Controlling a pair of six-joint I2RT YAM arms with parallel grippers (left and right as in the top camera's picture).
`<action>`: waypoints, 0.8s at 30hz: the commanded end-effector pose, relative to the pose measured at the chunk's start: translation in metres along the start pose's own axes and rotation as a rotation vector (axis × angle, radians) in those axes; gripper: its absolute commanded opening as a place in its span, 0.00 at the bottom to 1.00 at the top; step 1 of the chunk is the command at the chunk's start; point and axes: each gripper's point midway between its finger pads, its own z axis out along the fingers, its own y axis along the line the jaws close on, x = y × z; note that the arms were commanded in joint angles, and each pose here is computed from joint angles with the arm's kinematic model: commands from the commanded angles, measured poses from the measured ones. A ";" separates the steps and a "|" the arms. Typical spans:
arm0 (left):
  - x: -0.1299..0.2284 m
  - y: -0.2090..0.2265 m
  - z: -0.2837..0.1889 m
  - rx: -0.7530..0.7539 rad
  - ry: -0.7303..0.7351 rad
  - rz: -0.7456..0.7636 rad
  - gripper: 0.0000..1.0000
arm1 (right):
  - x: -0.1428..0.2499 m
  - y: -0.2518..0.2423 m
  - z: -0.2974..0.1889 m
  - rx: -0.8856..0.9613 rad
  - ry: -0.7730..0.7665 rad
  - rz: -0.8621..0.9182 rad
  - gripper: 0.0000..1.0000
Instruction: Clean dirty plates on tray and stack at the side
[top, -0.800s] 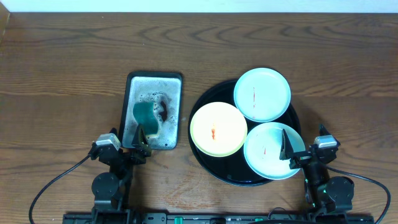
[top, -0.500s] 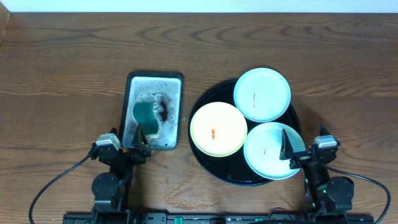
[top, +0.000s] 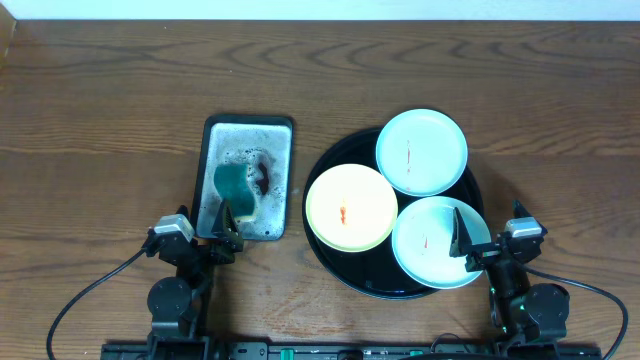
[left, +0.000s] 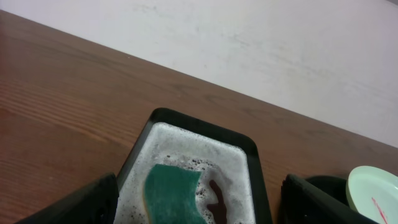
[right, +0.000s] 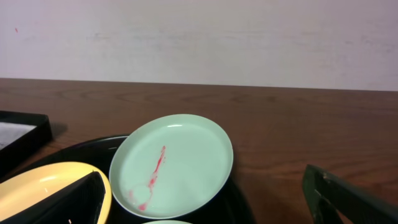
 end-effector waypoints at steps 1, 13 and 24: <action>0.014 0.007 0.000 -0.027 0.051 0.018 0.84 | 0.001 0.000 0.000 -0.003 0.001 -0.003 0.99; 0.014 0.007 0.000 -0.027 0.051 0.018 0.84 | 0.001 0.000 0.000 -0.003 0.001 -0.003 0.99; 0.014 0.007 0.000 -0.027 0.051 0.018 0.84 | 0.001 0.000 0.000 -0.003 0.001 -0.003 0.99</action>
